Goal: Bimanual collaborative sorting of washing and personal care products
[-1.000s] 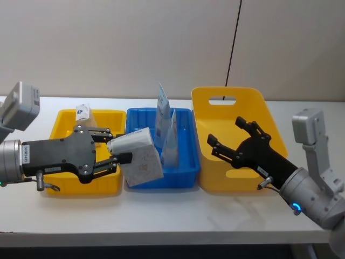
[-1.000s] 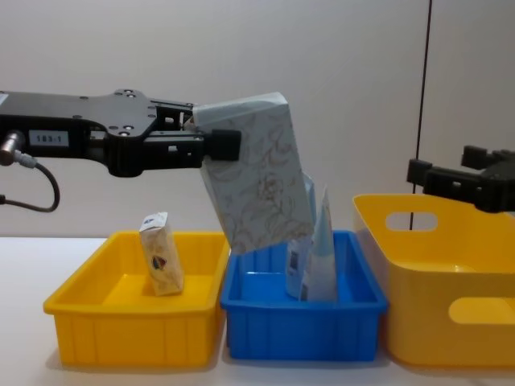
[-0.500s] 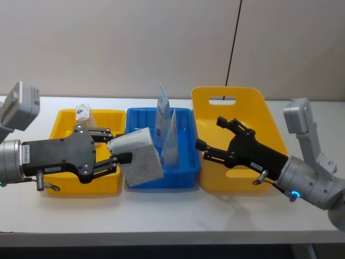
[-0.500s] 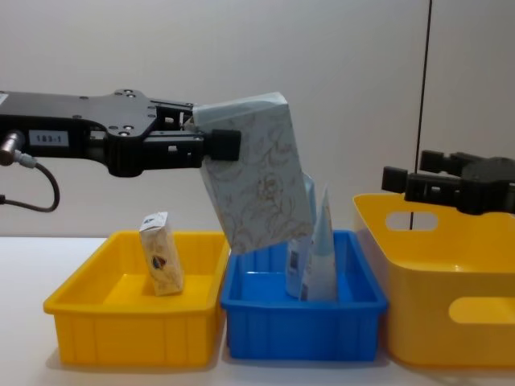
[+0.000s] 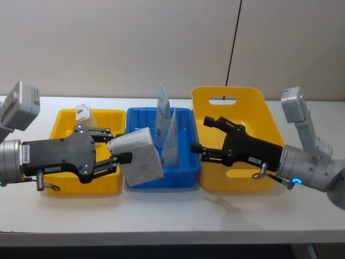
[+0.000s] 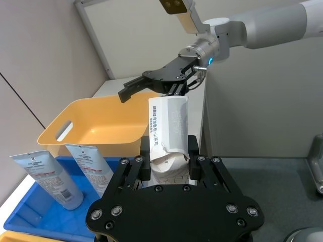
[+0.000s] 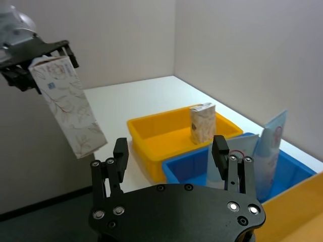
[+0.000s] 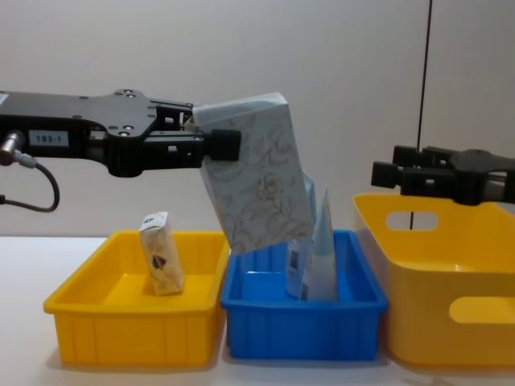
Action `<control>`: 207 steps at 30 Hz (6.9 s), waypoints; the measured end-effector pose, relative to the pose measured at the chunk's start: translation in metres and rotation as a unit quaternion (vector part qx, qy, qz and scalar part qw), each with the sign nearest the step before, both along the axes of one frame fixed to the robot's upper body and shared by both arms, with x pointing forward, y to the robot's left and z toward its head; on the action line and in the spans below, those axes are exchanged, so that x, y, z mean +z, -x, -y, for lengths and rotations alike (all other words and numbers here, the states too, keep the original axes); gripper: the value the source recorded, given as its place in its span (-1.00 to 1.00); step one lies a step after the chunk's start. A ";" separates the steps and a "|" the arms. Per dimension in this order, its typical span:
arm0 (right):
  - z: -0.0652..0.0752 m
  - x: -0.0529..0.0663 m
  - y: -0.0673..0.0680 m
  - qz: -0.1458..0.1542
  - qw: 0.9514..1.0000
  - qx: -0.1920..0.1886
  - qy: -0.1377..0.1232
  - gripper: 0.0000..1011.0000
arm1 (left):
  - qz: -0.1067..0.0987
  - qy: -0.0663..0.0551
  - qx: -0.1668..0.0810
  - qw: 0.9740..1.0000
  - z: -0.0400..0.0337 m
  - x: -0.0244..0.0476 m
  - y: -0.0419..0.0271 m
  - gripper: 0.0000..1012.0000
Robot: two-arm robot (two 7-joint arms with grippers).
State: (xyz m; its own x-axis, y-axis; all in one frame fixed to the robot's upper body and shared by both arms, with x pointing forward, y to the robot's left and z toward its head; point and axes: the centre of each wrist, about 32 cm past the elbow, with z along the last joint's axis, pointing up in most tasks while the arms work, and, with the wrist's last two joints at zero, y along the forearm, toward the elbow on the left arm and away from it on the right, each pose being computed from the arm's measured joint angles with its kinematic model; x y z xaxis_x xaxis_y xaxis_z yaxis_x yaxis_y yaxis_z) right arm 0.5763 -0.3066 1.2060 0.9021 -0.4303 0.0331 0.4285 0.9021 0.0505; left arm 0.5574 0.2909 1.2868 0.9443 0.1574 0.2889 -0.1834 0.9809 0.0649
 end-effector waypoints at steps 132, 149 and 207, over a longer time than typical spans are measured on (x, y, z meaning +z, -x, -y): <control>-0.076 0.010 -0.076 -0.010 0.963 0.270 0.024 -0.31 | 0.000 0.000 0.000 1.000 0.0001 -0.0001 0.0000 0.15; -0.075 0.010 -0.072 -0.007 0.963 0.269 0.019 -0.32 | 0.000 0.000 0.000 1.000 0.0000 0.0000 0.0000 0.98; 0.024 0.008 0.007 0.003 0.996 -0.085 0.013 -0.32 | 0.000 0.000 0.000 1.000 0.0000 0.0000 0.0000 0.98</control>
